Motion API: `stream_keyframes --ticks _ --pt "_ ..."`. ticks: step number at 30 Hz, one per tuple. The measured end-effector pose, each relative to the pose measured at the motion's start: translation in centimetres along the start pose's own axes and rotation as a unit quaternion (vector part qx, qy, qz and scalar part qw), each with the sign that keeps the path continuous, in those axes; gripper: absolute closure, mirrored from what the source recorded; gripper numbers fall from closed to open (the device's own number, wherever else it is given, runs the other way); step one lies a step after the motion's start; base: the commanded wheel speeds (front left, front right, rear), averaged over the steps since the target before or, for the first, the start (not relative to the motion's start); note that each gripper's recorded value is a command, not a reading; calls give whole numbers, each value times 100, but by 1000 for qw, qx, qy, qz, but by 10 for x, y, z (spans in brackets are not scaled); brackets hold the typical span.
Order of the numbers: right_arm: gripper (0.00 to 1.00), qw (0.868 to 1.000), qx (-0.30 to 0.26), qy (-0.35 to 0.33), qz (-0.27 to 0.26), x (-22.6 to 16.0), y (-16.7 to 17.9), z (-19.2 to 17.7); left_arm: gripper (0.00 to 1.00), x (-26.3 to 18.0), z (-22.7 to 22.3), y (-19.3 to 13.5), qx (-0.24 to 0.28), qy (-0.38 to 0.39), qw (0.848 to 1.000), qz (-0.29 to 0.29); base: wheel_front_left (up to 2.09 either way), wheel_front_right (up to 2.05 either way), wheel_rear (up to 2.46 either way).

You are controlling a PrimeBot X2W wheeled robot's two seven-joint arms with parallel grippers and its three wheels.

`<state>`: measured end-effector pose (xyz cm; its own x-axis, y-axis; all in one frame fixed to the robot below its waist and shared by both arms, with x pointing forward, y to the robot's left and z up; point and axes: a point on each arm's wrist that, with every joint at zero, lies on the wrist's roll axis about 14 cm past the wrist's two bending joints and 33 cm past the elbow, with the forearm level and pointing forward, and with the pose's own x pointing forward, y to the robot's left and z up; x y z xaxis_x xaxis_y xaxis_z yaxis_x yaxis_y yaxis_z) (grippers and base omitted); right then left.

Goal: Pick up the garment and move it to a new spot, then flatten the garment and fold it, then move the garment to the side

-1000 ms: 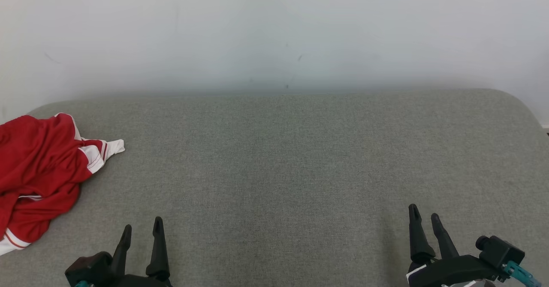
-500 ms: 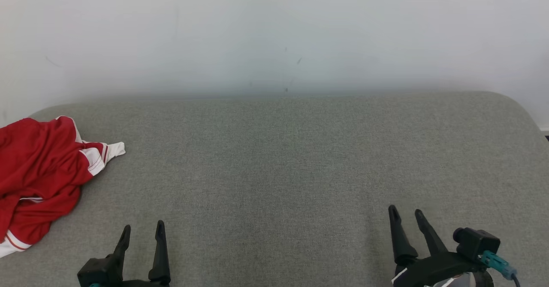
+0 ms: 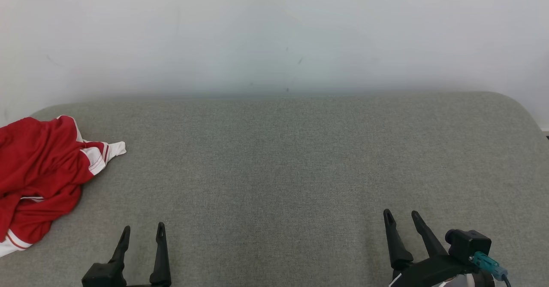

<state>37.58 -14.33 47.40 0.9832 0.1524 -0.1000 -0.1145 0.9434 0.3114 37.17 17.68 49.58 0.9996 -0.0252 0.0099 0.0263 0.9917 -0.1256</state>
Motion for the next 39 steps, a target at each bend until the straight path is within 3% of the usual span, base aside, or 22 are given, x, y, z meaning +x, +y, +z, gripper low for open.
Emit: stream_keyframes --ticks 6,24,39 --pt "0 1000 -14 7 4 0 2 -4 0 -3 -8 1 -10 6 1000 4 0 0 0" --pt "0 997 -69 15 13 0 5 -6 0 -3 -6 -6 43 -7 999 -10 0 0 0" --pt "0 997 -69 17 13 0 5 -8 0 -4 -8 -5 40 -4 999 -5 0 0 0"
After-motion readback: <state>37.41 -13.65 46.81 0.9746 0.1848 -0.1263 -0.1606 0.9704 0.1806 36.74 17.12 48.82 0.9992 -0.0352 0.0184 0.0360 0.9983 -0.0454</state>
